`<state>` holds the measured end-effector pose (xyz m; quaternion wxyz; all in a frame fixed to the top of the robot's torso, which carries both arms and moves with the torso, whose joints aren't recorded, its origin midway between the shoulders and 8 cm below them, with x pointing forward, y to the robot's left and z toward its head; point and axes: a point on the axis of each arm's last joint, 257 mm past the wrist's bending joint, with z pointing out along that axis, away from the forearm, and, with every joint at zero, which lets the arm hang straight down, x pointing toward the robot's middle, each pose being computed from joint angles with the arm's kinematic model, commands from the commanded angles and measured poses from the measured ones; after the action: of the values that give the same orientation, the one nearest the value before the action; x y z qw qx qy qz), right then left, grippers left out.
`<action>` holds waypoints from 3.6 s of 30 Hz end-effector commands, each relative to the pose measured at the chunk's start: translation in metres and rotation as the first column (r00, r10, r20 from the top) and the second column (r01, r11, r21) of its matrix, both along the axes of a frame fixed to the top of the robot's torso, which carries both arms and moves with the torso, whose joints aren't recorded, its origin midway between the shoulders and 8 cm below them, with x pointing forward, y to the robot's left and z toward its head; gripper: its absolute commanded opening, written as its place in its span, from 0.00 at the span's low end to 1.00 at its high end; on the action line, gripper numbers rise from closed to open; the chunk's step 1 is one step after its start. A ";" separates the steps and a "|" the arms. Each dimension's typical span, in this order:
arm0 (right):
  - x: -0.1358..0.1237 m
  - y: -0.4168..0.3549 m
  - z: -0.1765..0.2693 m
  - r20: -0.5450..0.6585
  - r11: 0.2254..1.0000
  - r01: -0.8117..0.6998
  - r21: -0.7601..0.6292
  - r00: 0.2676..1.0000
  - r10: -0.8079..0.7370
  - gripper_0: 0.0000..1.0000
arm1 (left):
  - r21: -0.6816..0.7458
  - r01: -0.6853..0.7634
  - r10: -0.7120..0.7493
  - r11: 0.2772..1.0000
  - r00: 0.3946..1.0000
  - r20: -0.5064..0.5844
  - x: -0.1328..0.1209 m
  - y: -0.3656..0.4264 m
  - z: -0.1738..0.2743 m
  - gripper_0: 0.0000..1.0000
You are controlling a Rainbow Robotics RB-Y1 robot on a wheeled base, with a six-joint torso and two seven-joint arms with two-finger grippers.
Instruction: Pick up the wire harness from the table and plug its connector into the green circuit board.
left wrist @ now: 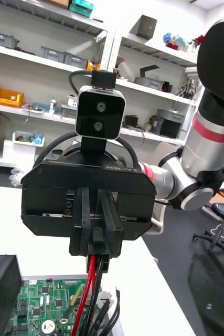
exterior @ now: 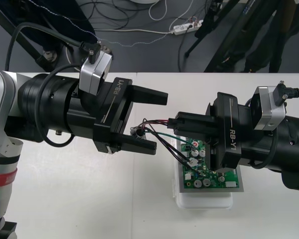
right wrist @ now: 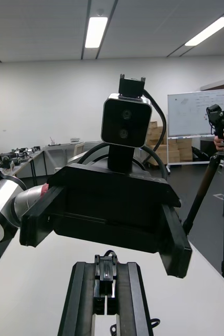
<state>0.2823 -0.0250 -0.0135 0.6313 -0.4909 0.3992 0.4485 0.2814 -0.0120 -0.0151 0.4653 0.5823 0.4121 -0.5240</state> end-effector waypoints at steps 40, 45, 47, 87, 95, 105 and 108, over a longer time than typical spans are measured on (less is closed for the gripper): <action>-0.014 0.014 0.011 0.031 0.998 -0.020 0.055 0.999 0.019 0.00 | 0.004 0.032 -0.032 0.999 0.997 0.072 -0.005 -0.011 0.007 0.03; -0.015 0.014 0.011 0.030 0.998 -0.022 0.055 0.999 0.020 0.00 | 0.011 0.028 -0.028 1.000 0.997 0.073 -0.004 -0.008 0.006 0.00; -0.015 0.014 0.011 0.030 0.998 -0.022 0.054 0.999 0.021 0.00 | 0.015 0.027 -0.028 1.000 0.997 0.073 -0.004 -0.006 0.006 0.00; 0.005 -0.098 -0.081 0.063 0.848 0.087 -0.524 0.996 -0.063 1.00 | 0.043 -0.030 0.025 0.999 0.993 0.119 0.012 0.028 -0.018 0.00; 0.034 -0.134 -0.095 0.106 0.737 0.196 -0.647 0.980 -0.168 1.00 | 0.001 -0.008 0.008 1.000 0.987 0.158 0.027 0.044 -0.041 0.00; 0.050 -0.181 -0.127 0.138 0.536 0.237 -0.810 0.966 -0.220 1.00 | -0.046 -0.084 0.091 0.995 0.976 0.196 0.059 0.062 -0.062 0.00; 0.055 -0.199 -0.137 0.160 0.455 0.253 -0.854 0.959 -0.234 1.00 | -0.044 -0.101 0.108 0.994 0.969 0.221 0.065 0.064 -0.075 0.00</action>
<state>0.3360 -0.2097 -0.1503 0.3963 -0.6663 0.6194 0.1238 0.3495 0.0438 -0.0845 0.5202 0.5870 0.4142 -0.4618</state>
